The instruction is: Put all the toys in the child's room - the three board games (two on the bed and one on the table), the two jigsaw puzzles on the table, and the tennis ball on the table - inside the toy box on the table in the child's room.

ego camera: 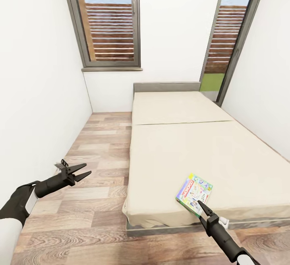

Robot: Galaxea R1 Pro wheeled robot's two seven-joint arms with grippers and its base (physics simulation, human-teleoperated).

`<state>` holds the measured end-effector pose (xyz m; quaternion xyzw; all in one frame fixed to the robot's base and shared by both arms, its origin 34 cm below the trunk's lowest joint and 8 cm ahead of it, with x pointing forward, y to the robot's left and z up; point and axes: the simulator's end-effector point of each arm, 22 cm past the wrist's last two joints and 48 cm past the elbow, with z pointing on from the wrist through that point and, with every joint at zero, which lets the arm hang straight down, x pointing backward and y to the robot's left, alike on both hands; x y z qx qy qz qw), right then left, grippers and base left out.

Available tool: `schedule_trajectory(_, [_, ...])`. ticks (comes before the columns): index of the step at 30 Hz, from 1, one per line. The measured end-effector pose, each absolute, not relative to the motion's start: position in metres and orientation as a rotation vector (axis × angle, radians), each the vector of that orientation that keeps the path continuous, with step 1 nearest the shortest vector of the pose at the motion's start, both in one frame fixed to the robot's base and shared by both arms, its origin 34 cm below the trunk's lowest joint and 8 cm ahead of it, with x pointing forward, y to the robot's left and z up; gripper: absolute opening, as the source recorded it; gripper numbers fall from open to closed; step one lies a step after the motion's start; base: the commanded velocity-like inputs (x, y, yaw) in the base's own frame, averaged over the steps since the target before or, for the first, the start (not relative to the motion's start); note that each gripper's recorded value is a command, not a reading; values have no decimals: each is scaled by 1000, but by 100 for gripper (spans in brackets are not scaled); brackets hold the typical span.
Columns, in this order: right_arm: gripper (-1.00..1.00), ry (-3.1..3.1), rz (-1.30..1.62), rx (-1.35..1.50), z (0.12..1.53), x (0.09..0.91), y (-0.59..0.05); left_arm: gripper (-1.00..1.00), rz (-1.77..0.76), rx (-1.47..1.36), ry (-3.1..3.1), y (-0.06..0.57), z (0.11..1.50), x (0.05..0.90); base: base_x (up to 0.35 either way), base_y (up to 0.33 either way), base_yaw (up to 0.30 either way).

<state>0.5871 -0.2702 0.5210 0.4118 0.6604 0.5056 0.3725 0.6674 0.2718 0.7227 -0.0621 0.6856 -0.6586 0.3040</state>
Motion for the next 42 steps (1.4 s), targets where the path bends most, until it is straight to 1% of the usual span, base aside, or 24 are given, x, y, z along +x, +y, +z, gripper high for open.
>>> schedule_trajectory(42, [100,1695,1292,1056,520,587,-271,100,-1753,-163,1812,268,723,667,5,7,0])
